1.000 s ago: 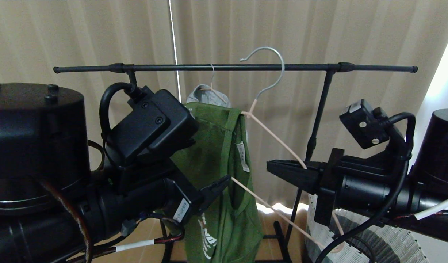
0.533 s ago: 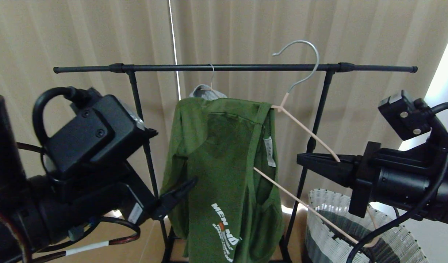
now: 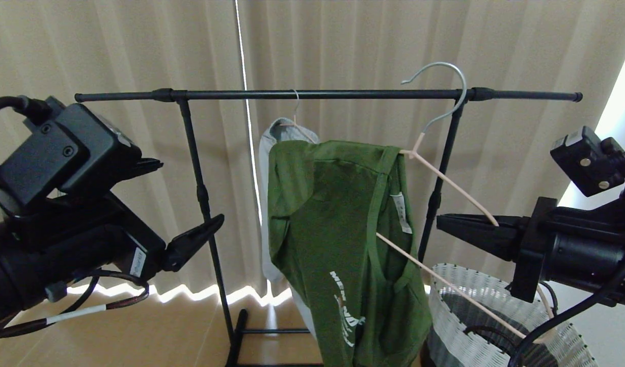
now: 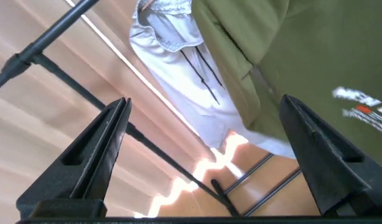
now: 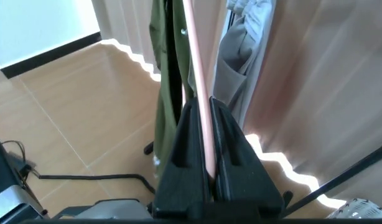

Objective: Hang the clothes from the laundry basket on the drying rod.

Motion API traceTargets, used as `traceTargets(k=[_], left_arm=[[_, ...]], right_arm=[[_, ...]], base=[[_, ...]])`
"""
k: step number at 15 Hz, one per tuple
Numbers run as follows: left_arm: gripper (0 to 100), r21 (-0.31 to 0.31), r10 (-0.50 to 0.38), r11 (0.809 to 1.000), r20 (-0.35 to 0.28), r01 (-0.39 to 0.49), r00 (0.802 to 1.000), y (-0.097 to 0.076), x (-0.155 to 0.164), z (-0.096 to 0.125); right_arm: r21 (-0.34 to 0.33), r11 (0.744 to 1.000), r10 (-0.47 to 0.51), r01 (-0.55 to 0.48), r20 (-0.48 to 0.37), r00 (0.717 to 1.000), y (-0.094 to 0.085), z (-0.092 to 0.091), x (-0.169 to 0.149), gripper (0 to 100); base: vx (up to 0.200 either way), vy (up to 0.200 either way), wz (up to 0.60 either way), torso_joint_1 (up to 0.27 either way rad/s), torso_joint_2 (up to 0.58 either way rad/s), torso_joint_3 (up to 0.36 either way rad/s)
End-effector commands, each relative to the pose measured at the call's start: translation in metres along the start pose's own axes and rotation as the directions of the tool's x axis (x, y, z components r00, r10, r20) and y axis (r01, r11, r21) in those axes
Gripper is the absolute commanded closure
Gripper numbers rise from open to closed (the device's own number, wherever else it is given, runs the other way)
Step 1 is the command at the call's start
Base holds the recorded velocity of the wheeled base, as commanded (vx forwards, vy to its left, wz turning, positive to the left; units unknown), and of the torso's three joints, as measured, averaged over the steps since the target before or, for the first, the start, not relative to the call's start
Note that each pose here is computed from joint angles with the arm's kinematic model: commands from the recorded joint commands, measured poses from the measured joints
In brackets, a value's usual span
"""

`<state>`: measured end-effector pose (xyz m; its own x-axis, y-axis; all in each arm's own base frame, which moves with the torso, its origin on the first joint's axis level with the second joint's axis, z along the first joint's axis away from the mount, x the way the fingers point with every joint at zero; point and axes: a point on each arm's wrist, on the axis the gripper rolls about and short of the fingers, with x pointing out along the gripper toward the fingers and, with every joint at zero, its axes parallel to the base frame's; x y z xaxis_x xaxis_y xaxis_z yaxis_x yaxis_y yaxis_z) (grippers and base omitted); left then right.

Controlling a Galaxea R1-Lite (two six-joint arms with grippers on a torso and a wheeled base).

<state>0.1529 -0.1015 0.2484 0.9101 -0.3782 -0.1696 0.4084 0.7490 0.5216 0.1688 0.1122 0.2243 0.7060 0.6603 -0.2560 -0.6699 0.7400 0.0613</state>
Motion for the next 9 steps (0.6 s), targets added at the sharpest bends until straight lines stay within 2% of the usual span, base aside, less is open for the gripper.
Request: traceTargets(k=[1, 2, 6, 8, 9], left_arm=[[0, 0.032, 0.008, 0.999, -0.002, -0.007, 1.000, 0.0003, -0.0020, -0.0026], [0, 0.050, 0.018, 0.999, 0.008, -0.018, 1.000, 0.0001, -0.0008, -0.0042], [0, 0.046, 0.032, 0.998, 0.053, -0.035, 0.998, -0.0001, 0.0023, -0.0047], [0, 0.073, -0.063, 0.996, 0.099, 0.056, 0.993, -0.0031, 0.0020, -0.0063], [0, 0.101, -0.085, 0.992, 0.110, 0.074, 0.990, -0.0022, 0.0031, -0.0068]], right_arm=[[-0.002, 1.000, 0.010, -0.010, -0.017, 1.000, 0.0003, -0.0015, 0.0003, 100], [-0.010, 1.000, 0.018, -0.018, -0.039, 0.999, 0.0006, -0.0031, -0.0002, 100], [-0.045, 0.998, 0.033, -0.036, -0.075, 0.997, 0.0017, -0.0079, -0.0036, 100], [-0.045, 0.993, 0.111, -0.113, -0.050, 0.993, 0.0040, -0.0035, -0.0061, 100], [-0.043, 0.985, 0.167, -0.169, -0.047, 0.985, 0.0057, -0.0032, -0.0087, 100]], base=[[0.000, 0.000, 0.00, 0.000, 0.00, 0.000], [0.000, 0.000, 0.00, 0.000, 0.00, 0.000], [0.000, 0.000, 0.00, 0.000, 0.00, 0.000], [0.000, 0.000, 0.00, 0.000, 0.00, 0.000], [0.000, 0.000, 0.00, 0.000, 0.00, 0.000]])
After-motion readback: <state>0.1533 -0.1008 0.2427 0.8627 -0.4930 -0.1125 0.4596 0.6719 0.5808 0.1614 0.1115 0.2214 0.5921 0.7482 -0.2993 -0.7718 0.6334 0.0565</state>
